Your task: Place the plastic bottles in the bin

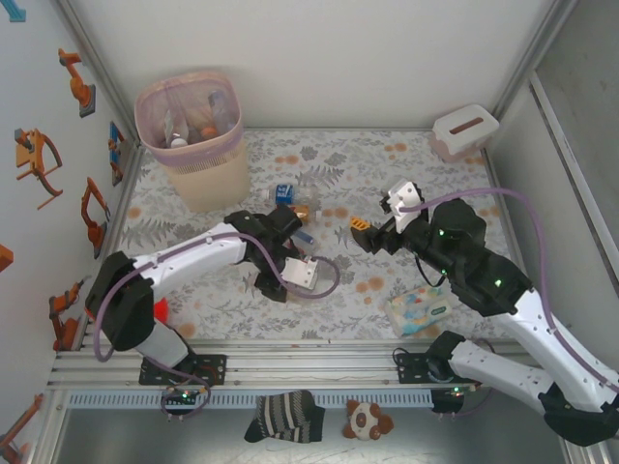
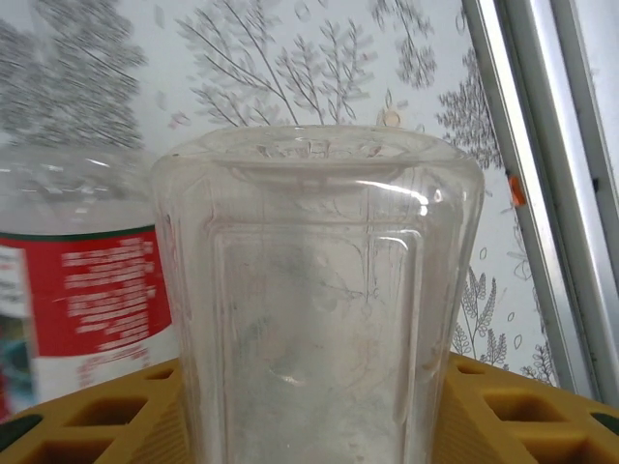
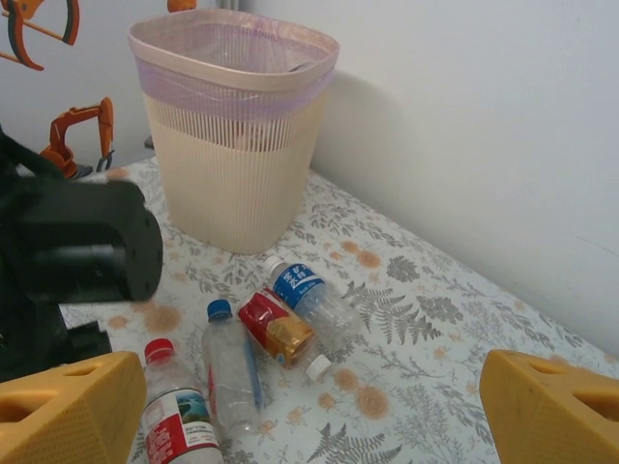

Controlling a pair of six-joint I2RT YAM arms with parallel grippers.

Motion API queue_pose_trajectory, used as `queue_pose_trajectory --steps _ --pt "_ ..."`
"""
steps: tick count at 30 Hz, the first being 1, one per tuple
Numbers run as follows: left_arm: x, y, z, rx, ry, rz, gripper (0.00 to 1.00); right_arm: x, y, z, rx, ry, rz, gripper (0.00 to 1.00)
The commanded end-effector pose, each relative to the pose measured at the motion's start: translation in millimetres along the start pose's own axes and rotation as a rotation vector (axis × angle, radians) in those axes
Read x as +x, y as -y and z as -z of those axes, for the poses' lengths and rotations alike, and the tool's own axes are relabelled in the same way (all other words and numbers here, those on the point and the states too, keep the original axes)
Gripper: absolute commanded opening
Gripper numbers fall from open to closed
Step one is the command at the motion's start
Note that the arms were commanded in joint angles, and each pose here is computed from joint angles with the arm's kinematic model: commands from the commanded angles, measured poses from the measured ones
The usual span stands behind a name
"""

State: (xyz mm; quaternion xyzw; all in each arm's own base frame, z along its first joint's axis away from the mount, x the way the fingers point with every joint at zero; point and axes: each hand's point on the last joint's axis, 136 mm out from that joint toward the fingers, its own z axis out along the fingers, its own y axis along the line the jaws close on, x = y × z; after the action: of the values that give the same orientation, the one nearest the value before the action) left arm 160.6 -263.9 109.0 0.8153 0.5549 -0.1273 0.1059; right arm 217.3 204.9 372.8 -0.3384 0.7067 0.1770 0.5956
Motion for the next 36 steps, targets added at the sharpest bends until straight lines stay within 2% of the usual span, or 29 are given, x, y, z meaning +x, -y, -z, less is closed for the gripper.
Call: queue_pose_trajectory --steps 1,7,13,18,22,30,36 --pt "-16 5 31 -0.004 0.117 0.045 0.54 -10 1 0 0.005 0.025 -0.015 0.88" --pt "-36 -13 81 -0.108 0.311 0.147 0.53 -14 0 -5 -0.005 0.026 -0.017 0.88" --pt "-51 -48 138 -0.305 0.520 0.300 0.51 -18 -3 -12 -0.024 0.027 -0.016 0.88" --pt "-46 -82 187 -0.441 0.681 0.505 0.51 -20 -4 -16 -0.033 0.025 -0.016 0.88" --pt "-36 -95 217 -0.530 0.716 0.559 0.49 -20 -5 -17 -0.038 0.025 -0.016 0.88" --pt "-2 -124 269 -0.733 0.685 0.652 0.48 -21 -6 -18 -0.042 0.028 -0.018 0.88" --pt "27 -156 315 -0.881 0.693 0.793 0.51 -23 -7 -19 -0.046 0.028 -0.019 0.88"
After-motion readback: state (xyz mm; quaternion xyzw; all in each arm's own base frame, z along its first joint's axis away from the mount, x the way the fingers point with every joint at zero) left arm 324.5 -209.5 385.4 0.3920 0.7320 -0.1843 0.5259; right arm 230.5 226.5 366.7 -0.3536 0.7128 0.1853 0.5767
